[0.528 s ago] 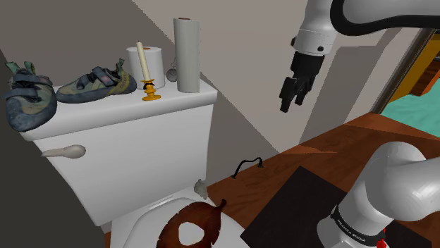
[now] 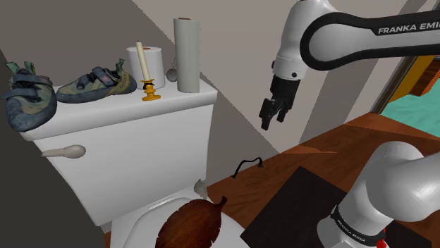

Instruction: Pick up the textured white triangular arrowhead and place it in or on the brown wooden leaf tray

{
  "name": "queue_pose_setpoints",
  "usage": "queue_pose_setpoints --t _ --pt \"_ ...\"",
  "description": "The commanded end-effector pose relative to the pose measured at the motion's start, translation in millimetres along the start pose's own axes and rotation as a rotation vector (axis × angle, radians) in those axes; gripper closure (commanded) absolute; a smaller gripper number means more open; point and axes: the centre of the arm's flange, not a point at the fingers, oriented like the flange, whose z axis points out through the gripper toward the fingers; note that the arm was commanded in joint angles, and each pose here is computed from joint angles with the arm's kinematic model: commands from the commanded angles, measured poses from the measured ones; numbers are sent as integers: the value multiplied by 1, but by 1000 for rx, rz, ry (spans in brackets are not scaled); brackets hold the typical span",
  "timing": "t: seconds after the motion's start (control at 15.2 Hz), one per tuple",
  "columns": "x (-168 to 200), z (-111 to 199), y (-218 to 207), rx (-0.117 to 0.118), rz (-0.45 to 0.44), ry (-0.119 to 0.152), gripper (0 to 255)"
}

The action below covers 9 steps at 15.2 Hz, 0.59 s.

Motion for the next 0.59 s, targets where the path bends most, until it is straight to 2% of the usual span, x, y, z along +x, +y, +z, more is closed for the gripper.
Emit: queue_pose_setpoints --t 0.0,0.53 --pt "10 21 -7 6 4 2 0" --pt "50 110 -45 30 17 1 0"
